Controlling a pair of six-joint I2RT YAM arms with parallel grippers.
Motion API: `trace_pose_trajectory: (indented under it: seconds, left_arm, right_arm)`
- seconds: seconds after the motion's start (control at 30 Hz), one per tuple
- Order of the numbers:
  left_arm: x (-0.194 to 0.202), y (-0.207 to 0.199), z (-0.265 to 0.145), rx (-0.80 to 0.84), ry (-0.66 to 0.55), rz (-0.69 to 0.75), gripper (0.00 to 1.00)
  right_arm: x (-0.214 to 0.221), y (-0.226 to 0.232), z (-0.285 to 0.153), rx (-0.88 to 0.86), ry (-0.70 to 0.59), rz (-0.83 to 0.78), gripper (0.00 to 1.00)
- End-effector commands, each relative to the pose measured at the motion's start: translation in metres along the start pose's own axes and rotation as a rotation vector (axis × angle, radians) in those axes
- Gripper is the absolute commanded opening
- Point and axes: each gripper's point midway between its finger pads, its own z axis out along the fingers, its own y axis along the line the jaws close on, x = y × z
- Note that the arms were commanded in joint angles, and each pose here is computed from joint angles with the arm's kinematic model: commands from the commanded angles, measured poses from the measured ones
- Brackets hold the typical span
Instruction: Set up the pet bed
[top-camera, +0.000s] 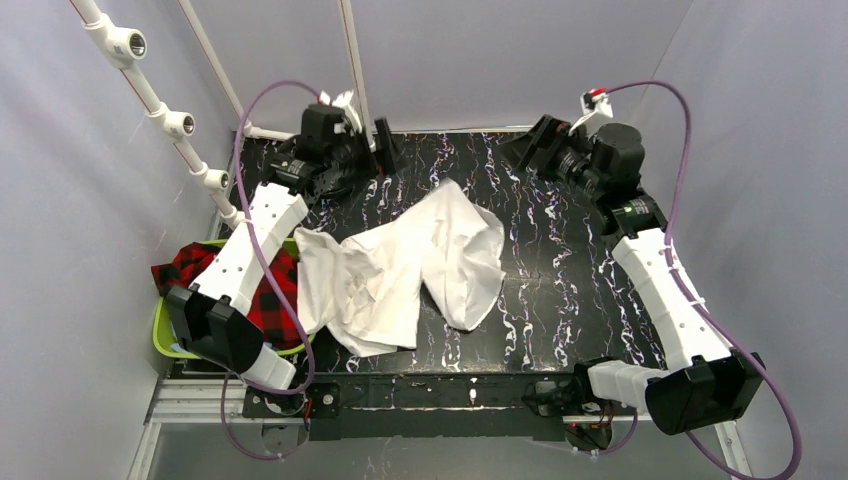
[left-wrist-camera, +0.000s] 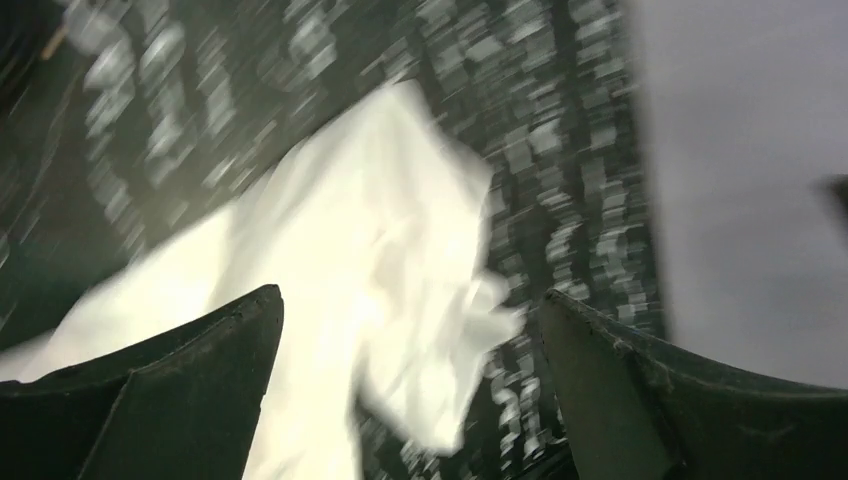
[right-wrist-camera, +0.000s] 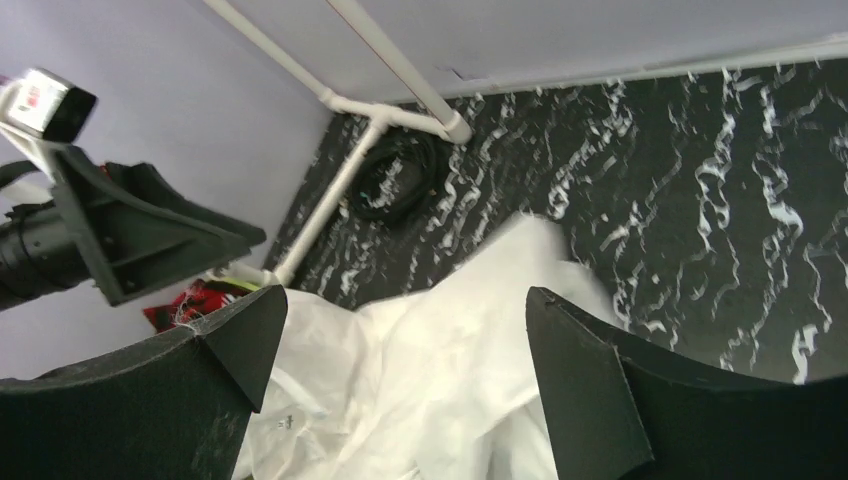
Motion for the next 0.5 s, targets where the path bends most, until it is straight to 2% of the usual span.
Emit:
trace_pose_trajectory:
  seconds: [0.0, 0.1, 0.2, 0.33, 0.47]
  left_arm:
    - [0.054, 0.082, -0.055, -0.409, 0.114, -0.002, 0.98]
    - [0.071, 0.087, -0.078, -0.423, 0.107, -0.008, 0.98]
    - [0.079, 0.101, -0.108, -0.509, 0.051, -0.036, 0.98]
    - [0.076, 0.133, -0.168, -0.739, -0.121, -0.103, 0.98]
    - [0.066, 0.137, -0.208, -0.793, -0.244, -0.094, 0.98]
  right_arm:
    - [0.061, -0.029, 0.006, 0.101, 0.146, -0.041, 0.98]
    - [0.118, -0.025, 0.024, 0.094, 0.265, -0.098, 0.95]
    - [0.182, 0.005, 0.043, 0.043, 0.383, -0.197, 0.94]
    - [0.251, 0.066, 0.055, -0.139, 0.492, -0.271, 0.94]
    - [0.304, 0.123, 0.053, -0.372, 0.586, -0.275, 0.97]
